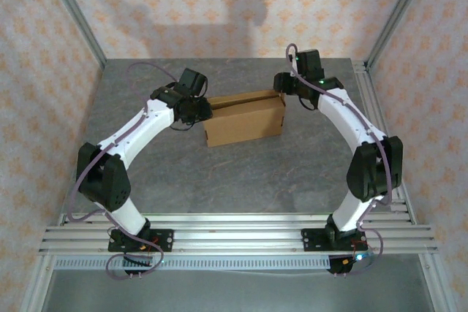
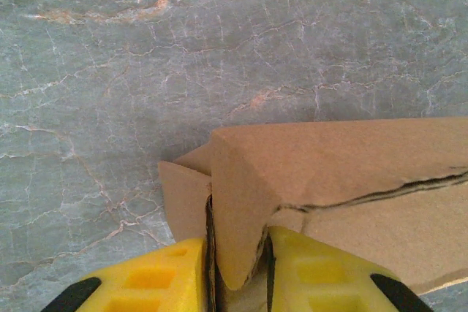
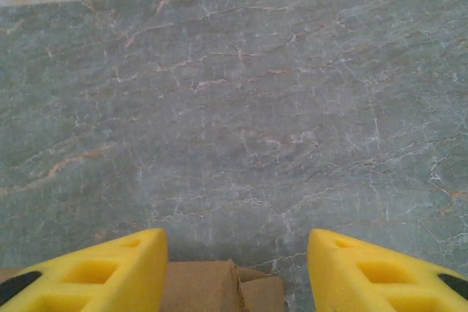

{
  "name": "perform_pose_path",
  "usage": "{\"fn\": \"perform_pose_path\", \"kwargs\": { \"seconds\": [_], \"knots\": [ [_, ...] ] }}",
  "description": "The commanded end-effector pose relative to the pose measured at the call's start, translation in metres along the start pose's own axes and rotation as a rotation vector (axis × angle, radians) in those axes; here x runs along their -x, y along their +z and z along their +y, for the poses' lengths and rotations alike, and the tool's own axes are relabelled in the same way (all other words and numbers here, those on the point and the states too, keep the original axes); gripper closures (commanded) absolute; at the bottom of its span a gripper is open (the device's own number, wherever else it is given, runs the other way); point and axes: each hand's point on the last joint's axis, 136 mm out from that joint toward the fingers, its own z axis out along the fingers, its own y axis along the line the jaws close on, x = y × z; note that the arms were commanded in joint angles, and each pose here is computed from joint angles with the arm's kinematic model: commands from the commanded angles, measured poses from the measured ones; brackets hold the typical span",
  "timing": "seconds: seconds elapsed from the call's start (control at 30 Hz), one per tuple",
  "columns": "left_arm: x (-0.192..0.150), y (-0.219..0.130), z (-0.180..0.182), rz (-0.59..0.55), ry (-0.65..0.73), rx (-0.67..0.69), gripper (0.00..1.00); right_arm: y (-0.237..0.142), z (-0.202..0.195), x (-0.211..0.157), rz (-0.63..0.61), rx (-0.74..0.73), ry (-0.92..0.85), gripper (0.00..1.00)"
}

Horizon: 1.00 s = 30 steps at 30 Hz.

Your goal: Fold the paper box

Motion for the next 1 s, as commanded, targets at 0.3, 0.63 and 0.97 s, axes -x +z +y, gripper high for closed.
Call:
{"fn": "perform_pose_path", "kwargs": {
  "seconds": [0.3, 0.63, 0.97],
  "knots": [
    [-0.022, 0.018, 0.023, 0.095, 0.000, 0.106, 0.73, -0.021, -0.003, -0.038, 0.090, -0.009, -0.029, 0.57],
    [-0.023, 0.020, 0.024, 0.099, -0.005, 0.107, 0.73, -0.025, -0.004, -0.065, 0.129, -0.014, 0.013, 0.64],
    [-0.023, 0.016, 0.021, 0.096, -0.001, 0.090, 0.73, -0.015, -0.017, -0.095, 0.182, -0.064, 0.026, 0.68]
  ]
}}
